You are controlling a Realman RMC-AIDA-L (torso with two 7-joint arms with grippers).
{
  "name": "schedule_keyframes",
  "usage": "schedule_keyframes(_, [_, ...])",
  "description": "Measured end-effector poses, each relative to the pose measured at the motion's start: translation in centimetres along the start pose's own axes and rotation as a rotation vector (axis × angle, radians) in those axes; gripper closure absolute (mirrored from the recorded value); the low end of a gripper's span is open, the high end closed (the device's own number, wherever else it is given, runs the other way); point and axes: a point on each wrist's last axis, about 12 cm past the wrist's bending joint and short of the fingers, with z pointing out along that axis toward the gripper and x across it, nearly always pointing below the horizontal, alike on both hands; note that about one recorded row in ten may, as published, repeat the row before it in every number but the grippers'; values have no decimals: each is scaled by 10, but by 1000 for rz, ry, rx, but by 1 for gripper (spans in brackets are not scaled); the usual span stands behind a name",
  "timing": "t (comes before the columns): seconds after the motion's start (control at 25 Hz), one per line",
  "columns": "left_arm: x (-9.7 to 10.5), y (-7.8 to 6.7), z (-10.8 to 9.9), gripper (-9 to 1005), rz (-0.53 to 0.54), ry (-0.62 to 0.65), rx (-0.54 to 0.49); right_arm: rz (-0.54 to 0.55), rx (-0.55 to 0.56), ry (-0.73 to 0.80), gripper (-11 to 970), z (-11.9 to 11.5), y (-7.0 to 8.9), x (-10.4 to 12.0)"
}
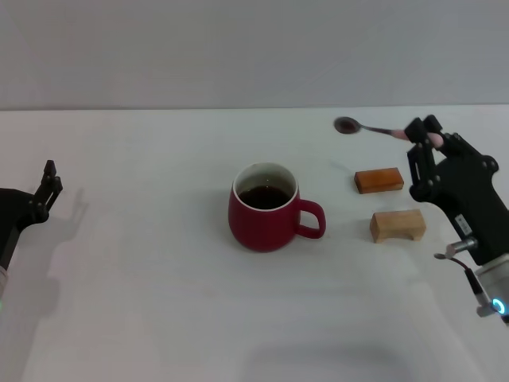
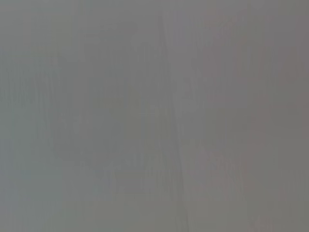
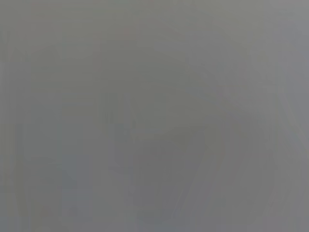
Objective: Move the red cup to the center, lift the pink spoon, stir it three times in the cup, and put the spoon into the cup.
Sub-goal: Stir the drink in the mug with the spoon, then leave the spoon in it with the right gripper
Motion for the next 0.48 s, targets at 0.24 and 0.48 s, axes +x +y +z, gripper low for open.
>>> schedule_keyframes(0.24, [0,1,1,156,3,0,-1,21,-96,-32,823,7,19,-5])
schedule_keyframes(0.48, [0,0,1,156,3,-1,1,41,-129,-43,823,10,27,-8])
